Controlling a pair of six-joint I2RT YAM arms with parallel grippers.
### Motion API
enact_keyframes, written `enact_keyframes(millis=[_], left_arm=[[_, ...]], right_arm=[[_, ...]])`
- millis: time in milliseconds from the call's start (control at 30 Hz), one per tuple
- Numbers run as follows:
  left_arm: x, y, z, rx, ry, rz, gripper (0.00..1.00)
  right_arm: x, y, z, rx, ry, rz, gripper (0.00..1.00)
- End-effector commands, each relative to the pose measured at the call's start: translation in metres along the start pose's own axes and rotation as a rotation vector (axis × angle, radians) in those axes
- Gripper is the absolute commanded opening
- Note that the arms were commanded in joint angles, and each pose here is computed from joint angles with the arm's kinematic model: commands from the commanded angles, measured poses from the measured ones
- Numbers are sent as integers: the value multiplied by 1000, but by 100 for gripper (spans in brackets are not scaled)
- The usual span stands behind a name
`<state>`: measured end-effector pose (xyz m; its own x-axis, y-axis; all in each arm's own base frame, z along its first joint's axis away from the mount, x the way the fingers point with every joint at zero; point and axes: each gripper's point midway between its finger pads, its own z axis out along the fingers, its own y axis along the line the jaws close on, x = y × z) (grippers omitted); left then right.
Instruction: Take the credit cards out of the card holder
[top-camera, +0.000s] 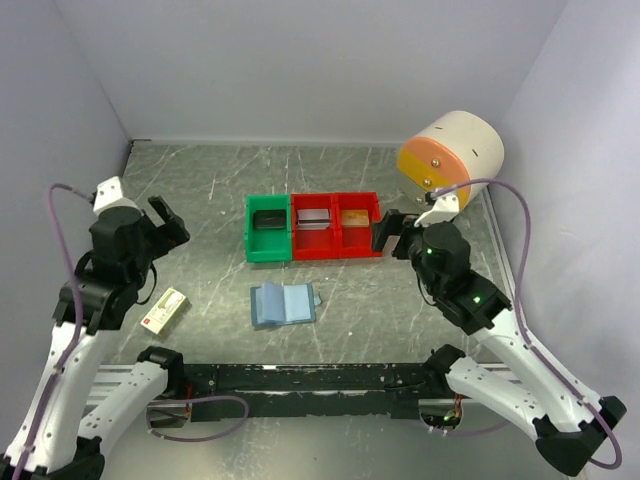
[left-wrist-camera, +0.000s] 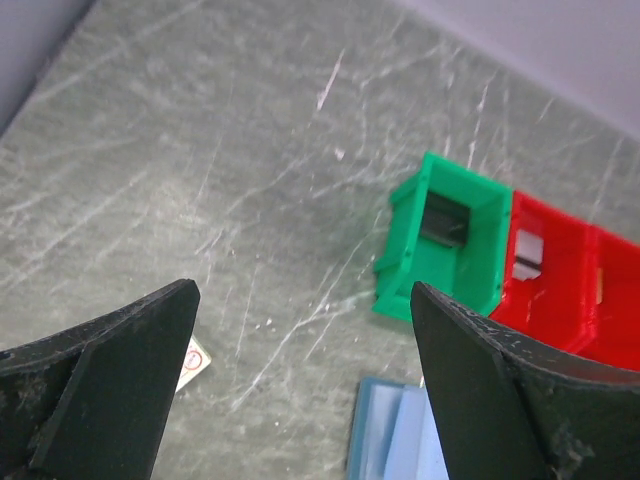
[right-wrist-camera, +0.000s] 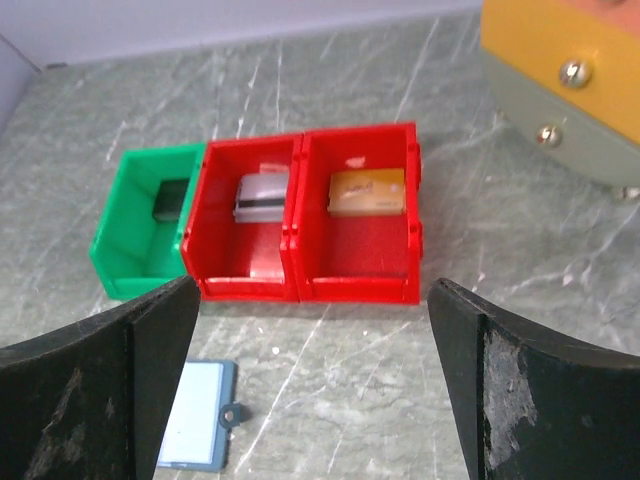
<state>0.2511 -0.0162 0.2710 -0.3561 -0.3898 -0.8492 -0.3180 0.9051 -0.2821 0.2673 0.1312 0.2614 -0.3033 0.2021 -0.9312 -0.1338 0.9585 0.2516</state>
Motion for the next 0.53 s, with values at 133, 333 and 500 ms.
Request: enact_keyframes(millis=[133, 333, 500], left_arm=[[-33, 9, -26, -24, -84, 29, 99], [-41, 6, -29, -16, -88, 49, 99], [-39, 4, -27, -8, -75, 59, 99]], right_arm=[[-46, -2, -19, 19, -47, -93, 100], [-62, -1, -27, 15, -72, -91, 100], [-67, -7, -35, 17, -144, -57, 100]])
